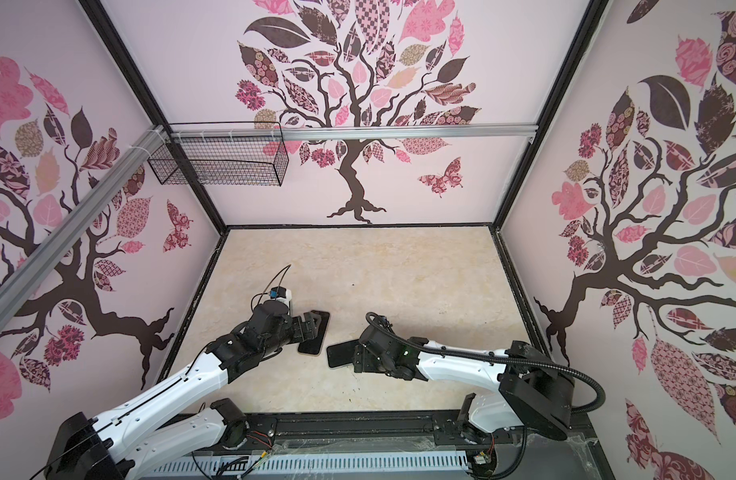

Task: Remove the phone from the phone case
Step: 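Lower the right gripper onto the grey-cased phone while the left gripper hovers nearby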

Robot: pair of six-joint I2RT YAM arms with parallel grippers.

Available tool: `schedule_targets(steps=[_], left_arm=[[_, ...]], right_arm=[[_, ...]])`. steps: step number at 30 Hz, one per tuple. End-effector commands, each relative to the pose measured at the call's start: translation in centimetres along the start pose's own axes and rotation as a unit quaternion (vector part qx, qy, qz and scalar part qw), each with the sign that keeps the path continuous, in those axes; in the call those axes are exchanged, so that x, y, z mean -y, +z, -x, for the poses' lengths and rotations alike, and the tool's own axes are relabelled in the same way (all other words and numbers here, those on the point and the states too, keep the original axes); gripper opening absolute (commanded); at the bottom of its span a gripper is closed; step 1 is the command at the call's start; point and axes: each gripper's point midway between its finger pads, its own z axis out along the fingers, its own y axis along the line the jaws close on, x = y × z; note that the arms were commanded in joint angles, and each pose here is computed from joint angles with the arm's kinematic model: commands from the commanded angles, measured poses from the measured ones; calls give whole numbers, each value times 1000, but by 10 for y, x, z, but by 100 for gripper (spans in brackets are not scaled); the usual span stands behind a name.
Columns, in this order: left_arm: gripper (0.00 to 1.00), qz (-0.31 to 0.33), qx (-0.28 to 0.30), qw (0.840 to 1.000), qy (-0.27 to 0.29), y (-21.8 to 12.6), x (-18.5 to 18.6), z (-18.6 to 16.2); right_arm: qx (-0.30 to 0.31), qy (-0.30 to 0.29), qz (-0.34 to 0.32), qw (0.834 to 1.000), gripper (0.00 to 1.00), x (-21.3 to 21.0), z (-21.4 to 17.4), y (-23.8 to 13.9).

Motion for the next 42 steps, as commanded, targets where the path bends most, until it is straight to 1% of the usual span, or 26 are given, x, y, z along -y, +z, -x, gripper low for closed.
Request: schedule_targets(steps=[1,6,9,18,22,26,29,34,39,42], left_arm=[[94,16,9,1000,-9,-2,-11,-2],[94,18,8,1000,-2,-1,-11,-2],[94,20,4,1000,1,-2,-11,-2],[94,18,11,1000,4,-4,-8,4],[94,14,16,1000,6,-8,-7,5],[94,18,21,1000,8,-10,-10,5],[94,13,15,1000,9,-12,-9,3],[93,-5,14,1000,-13,-20,-5,3],[93,-7,15,999,-28,-23,-11,-2],[92,-6,20,999,-42,-27,-14,-4]], right_arm=[[-10,6,12,1000,85,-9,-1,4],[-17,8,8,1000,86,-7,-4,12],[-21,9,12,1000,89,-9,-5,14],[-18,9,-15,1000,89,-2,-2,24],[-7,17,-45,999,88,7,10,33],[5,33,-49,998,88,13,31,41],[9,30,-65,997,89,14,46,51],[5,29,-94,995,92,10,59,61],[25,51,-156,986,95,17,76,64],[27,59,-172,983,95,13,83,71]])
